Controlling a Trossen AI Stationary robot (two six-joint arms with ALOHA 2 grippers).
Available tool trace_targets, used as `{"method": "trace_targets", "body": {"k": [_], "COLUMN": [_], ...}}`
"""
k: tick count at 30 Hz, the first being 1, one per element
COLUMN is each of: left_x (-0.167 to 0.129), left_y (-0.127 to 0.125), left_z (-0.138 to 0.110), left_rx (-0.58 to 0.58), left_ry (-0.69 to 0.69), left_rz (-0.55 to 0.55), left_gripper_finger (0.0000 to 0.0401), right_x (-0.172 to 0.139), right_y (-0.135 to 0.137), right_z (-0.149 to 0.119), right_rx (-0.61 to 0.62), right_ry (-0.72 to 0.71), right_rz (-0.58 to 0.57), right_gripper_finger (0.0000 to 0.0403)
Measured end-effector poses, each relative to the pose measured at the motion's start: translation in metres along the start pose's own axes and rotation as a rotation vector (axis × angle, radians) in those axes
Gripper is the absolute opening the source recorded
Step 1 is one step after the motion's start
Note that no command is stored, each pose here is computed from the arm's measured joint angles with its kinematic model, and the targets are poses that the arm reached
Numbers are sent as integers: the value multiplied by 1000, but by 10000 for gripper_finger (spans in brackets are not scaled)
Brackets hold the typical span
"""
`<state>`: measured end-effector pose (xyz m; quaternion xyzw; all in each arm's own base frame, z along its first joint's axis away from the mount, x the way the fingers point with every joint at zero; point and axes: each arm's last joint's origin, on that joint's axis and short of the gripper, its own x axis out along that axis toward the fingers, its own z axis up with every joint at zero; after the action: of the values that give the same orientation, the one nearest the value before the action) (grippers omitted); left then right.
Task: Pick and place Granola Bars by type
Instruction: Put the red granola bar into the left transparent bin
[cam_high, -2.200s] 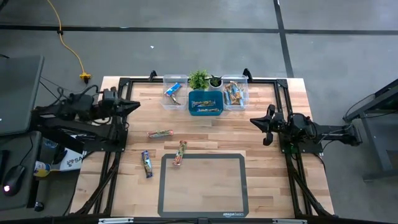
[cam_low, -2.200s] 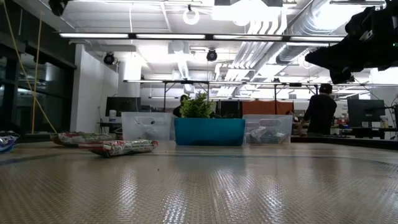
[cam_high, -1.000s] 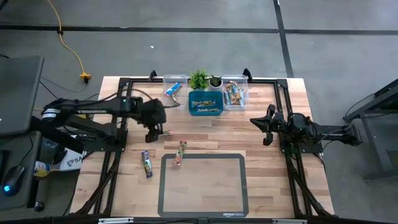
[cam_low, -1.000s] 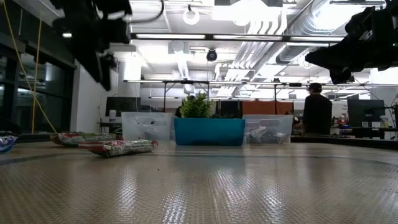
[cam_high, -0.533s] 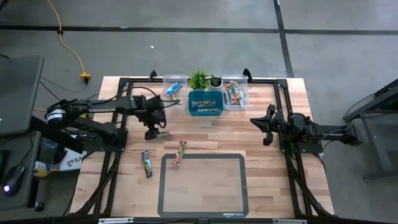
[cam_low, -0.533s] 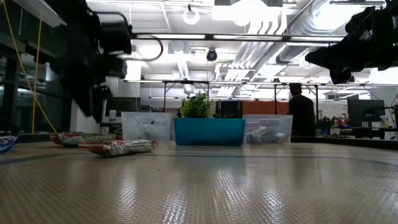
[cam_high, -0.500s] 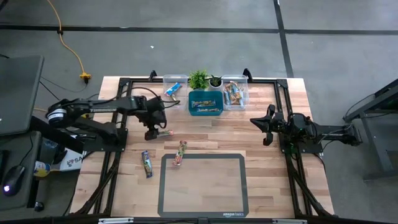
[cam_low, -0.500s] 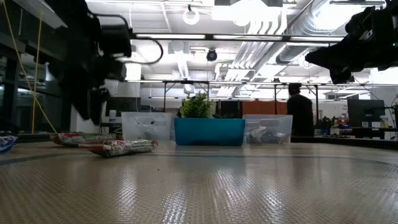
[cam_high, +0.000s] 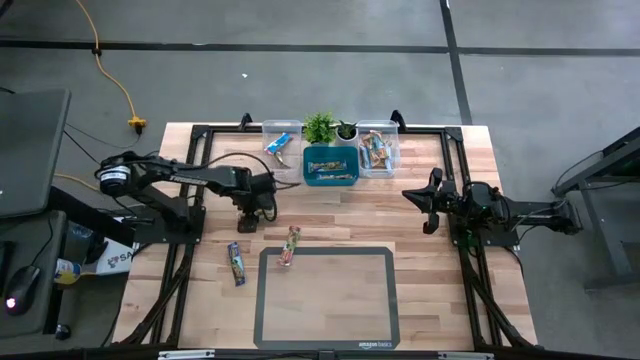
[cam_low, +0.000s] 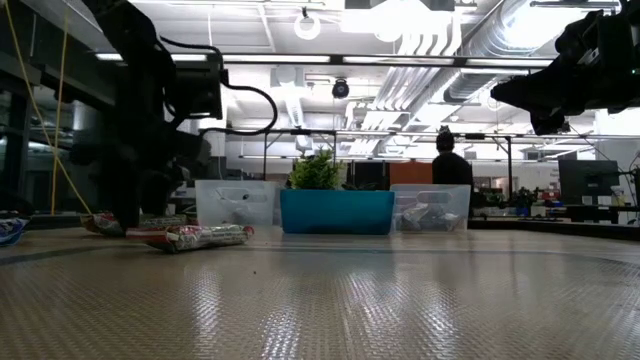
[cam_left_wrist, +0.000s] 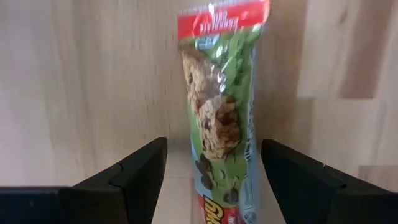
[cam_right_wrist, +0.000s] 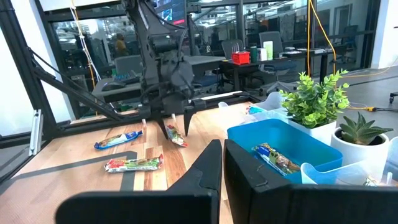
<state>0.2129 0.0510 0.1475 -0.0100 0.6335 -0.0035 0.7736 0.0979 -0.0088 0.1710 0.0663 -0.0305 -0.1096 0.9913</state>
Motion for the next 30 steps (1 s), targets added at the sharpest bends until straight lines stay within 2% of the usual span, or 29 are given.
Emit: {"method": "trace_targets", "body": {"k": [4, 9, 19, 30], "left_x": [7, 11, 11, 3], "left_y": [-4, -5, -4, -6], "left_z": [3, 3, 4, 2], "left_rx": [6, -28, -78, -147], "left_ry": [40, 53, 36, 8], "left_rz": [50, 61, 65, 27], "left_gripper_finger": [259, 251, 168, 104], "right_x": [0, 0, 0, 0], "right_y": [0, 0, 0, 0], "right_z": [0, 0, 0, 0], "right_rx": [0, 0, 0, 0], "right_ry": [0, -1, -1, -1], "right_rz": [0, 0, 0, 0], "right_gripper_finger": [0, 0, 0, 0]}}
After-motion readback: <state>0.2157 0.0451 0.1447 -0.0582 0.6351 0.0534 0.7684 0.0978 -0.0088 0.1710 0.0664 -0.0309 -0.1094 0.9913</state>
